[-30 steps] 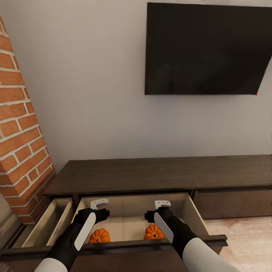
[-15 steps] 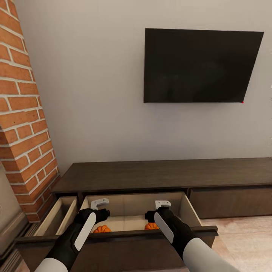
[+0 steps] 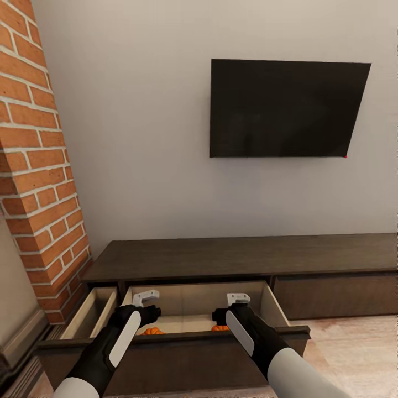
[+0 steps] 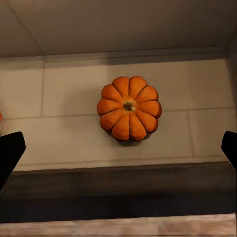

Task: Place each of the two pumpkins and all three candles from the living room inside a cabinet in the living room (use any cabinet), then make sure every cabinet is closed, and position the cauldron so it is next to a table in the living room.

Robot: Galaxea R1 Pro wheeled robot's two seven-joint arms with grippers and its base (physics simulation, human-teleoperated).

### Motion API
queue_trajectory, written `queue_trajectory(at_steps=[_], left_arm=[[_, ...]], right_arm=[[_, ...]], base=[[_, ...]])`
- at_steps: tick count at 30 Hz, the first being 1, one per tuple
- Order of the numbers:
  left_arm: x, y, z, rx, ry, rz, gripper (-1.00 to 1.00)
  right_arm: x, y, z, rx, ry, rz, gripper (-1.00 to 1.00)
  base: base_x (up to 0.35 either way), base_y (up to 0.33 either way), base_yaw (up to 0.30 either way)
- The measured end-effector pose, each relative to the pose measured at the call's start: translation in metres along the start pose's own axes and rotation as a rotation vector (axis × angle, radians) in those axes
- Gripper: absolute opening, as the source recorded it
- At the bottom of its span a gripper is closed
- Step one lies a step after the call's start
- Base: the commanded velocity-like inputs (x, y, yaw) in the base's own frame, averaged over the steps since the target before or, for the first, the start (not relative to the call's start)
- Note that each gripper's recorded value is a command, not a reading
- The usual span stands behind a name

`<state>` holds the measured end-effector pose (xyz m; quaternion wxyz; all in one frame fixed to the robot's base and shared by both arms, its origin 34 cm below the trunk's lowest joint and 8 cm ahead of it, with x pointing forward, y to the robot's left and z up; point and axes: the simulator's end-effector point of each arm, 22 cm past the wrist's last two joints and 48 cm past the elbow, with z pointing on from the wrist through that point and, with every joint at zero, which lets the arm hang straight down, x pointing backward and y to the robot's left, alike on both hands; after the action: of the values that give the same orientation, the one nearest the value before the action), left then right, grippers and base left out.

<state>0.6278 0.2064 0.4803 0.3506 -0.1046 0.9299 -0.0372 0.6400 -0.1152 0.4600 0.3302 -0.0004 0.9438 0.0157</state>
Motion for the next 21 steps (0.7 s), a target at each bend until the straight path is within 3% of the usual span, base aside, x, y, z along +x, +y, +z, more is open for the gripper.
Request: queue_trajectory(at_steps=[9,21], left_arm=[[-0.016,-0.004,-0.011,0.001,0.002,-0.001,1.00],[-0.016,-0.004,-0.011,0.002,0.002,-0.001,1.00]], right_arm=[[-0.017,0.001,-0.012,0.000,0.000,0.000,1.00],[-0.016,0.001,-0.012,0.000,0.001,0.000,1.00]], base=[[-0.245,0.000,0.000],[-0.260,0.000,0.000]])
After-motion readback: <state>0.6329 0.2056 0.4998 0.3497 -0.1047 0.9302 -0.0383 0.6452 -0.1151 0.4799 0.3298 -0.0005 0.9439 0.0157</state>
